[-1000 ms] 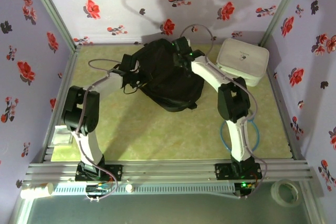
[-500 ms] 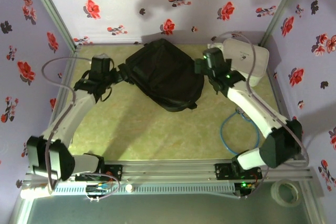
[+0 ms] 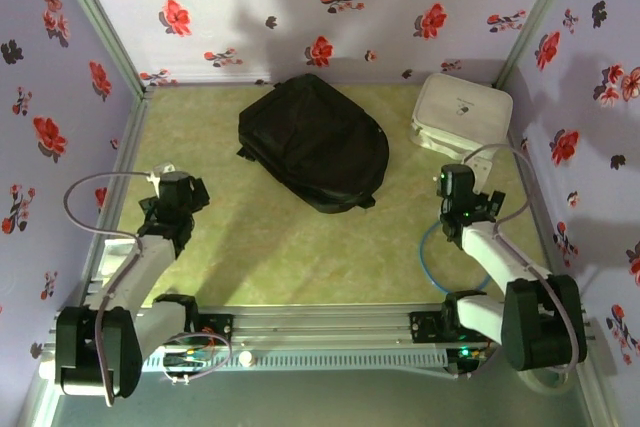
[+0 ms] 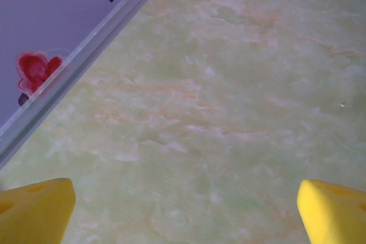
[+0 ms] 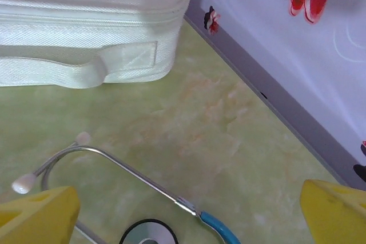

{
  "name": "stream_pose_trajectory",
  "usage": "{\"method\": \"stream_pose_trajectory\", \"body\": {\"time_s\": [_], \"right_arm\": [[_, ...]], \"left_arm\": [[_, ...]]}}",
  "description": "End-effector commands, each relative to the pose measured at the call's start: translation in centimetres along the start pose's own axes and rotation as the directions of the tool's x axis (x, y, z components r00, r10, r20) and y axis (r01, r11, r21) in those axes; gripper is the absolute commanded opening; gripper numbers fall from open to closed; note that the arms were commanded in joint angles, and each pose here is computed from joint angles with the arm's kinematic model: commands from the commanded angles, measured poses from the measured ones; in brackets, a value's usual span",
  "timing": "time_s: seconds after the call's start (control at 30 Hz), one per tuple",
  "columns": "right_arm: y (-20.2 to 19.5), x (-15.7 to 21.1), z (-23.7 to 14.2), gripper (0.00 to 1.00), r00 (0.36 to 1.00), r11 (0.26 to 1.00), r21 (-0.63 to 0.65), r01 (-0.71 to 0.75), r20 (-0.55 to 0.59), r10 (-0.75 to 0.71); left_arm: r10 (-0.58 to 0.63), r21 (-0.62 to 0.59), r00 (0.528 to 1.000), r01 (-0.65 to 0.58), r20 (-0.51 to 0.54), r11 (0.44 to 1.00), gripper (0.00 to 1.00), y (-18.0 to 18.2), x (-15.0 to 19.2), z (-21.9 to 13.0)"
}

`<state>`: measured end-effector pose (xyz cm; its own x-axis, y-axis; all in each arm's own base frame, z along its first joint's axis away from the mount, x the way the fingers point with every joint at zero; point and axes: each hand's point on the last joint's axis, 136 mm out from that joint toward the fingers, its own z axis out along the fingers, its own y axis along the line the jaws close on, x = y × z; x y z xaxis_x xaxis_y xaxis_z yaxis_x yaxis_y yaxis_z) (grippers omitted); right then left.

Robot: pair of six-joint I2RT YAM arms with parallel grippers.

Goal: Pack the student bag

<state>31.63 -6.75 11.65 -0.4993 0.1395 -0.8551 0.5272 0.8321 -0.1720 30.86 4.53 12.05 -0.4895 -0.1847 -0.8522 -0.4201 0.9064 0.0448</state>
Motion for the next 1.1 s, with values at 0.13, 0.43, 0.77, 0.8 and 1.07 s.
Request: {"method": "stream_pose_trajectory", "body": {"time_s": [0.13, 0.43, 0.77, 0.8, 1.07], "right_arm": [[2.6, -1.5, 1.4, 0.99, 0.987, 0.993, -0.112, -0.036, 0.151, 0.053], [5.9, -2.4, 1.4, 0.99, 0.972, 0.964, -0.265, 0.027, 0.231, 0.037], [7.7, -1.8, 2.1, 0.99, 0.965, 0.943, -0.329, 0.057, 0.259, 0.032], [7.7, -1.6, 2.2, 0.99, 0.966, 0.942, -0.331, 0.056, 0.258, 0.033], [8.0, -0.8, 3.5, 0.99, 0.969, 0.934, -0.355, 0.032, 0.238, 0.058]], "left_arm": [[0.068, 0.04, 0.972, -0.079, 0.227, 0.996, 0.99, -1.2, -2.3, 1.5], [0.13, 0.181, 0.945, -0.19, 0.301, 0.965, 1.0, -4.5, -3.2, 2.3], [0.1, 0.302, 0.939, -0.205, 0.33, 0.931, 0.99, -6.0, -2.2, 3.4], [0.105, 0.307, 0.938, -0.213, 0.331, 0.928, 0.99, -6.2, -2.1, 3.6], [0.124, 0.306, 0.944, -0.22, 0.304, 0.926, 1.0, -6.9, -1.2, 5.7]]}}
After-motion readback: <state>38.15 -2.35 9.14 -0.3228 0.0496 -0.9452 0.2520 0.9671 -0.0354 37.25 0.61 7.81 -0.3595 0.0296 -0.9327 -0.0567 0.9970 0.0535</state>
